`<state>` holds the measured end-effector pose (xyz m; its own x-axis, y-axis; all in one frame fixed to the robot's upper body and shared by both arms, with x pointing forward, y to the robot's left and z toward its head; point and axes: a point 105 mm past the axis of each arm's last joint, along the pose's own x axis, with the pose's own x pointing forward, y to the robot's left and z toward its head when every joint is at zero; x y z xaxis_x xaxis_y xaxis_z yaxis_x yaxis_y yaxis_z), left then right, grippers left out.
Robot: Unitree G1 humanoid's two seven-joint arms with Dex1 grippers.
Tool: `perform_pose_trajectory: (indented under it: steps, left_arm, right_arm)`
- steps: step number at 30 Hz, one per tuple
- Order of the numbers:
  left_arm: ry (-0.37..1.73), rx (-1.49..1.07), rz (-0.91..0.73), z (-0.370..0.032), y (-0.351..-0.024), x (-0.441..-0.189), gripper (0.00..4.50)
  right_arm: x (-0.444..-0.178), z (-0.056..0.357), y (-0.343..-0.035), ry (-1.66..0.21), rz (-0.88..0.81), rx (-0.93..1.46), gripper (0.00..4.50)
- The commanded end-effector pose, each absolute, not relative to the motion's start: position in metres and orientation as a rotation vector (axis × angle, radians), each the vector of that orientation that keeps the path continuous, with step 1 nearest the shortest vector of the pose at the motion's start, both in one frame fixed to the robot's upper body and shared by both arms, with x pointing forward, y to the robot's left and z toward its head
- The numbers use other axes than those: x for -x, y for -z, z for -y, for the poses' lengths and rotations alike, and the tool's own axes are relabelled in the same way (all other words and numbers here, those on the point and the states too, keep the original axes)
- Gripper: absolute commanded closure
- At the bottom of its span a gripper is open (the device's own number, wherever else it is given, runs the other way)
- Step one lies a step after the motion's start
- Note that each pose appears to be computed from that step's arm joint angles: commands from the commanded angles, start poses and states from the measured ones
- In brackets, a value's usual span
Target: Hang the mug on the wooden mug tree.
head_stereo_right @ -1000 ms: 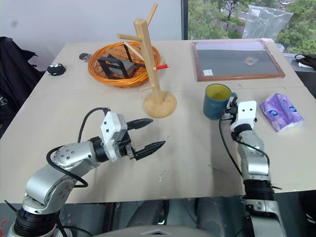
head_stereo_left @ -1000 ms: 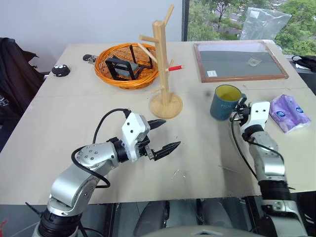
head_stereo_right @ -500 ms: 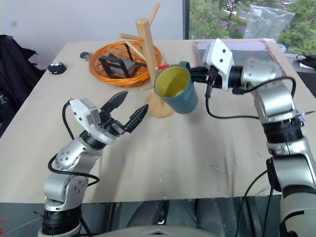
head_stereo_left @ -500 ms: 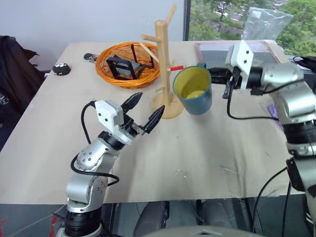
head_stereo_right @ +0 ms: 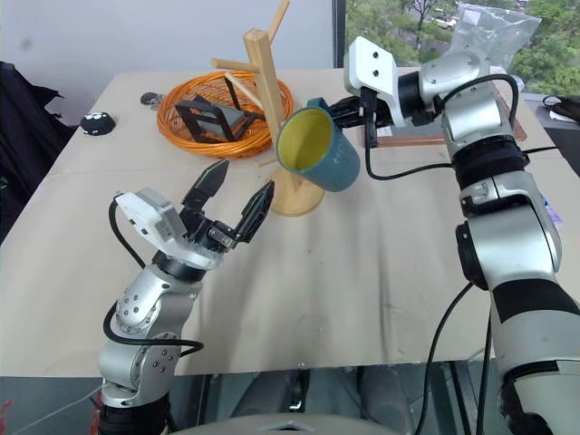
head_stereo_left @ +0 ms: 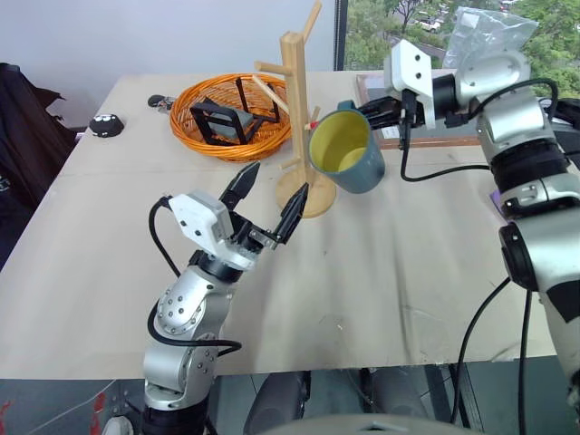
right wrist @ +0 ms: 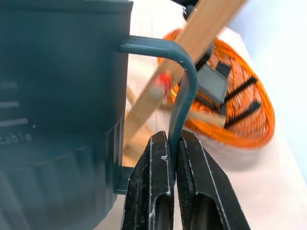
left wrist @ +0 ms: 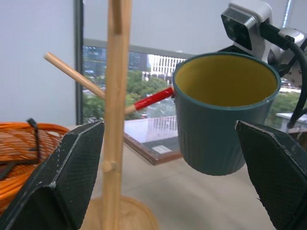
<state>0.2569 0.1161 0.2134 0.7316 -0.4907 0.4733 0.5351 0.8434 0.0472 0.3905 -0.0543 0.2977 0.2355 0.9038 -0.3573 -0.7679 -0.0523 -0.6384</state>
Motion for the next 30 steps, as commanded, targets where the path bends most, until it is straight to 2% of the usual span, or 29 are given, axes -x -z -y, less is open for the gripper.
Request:
perform_pose_trajectory:
  steps: [1, 13, 14, 15, 19, 20, 23, 26, 30]
  left_arm:
    - [0.562, 0.117, 0.555, -0.114, -0.224, -0.25, 0.0]
    - [0.586, 0.138, 0.537, -0.108, -0.218, -0.248, 0.0]
    - [0.587, 0.139, 0.536, -0.108, -0.218, -0.248, 0.0]
    - [0.588, 0.139, 0.535, -0.108, -0.217, -0.248, 0.0]
    - [0.596, 0.133, 0.529, -0.107, -0.216, -0.249, 0.0]
    - [0.6, 0.131, 0.527, -0.107, -0.216, -0.249, 0.0]
    - [0.611, 0.125, 0.514, -0.106, -0.214, -0.25, 0.0]
    - [0.607, 0.126, 0.468, -0.107, -0.208, -0.252, 0.0]
    - [0.613, 0.094, 0.315, -0.11, -0.183, -0.256, 0.0]
  right_arm:
    - [-0.386, 0.045, -0.316, -1.377, 0.267, 0.922, 4.45]
    - [-0.396, 0.042, -0.313, -1.329, 0.257, 0.941, 4.45]
    - [-0.397, 0.042, -0.314, -1.317, 0.26, 0.937, 3.92]
    - [-0.398, 0.043, -0.315, -1.308, 0.262, 0.935, 3.68]
    - [-0.403, 0.052, -0.322, -1.251, 0.269, 0.919, 1.95]
    - [-0.405, 0.056, -0.325, -1.231, 0.27, 0.912, 1.38]
    - [-0.41, 0.072, -0.333, -1.155, 0.279, 0.876, 0.06]
    - [-0.414, 0.099, -0.335, -1.087, 0.273, 0.797, 0.06]
    - [-0.404, 0.129, -0.314, -1.125, 0.226, 0.61, 0.06]
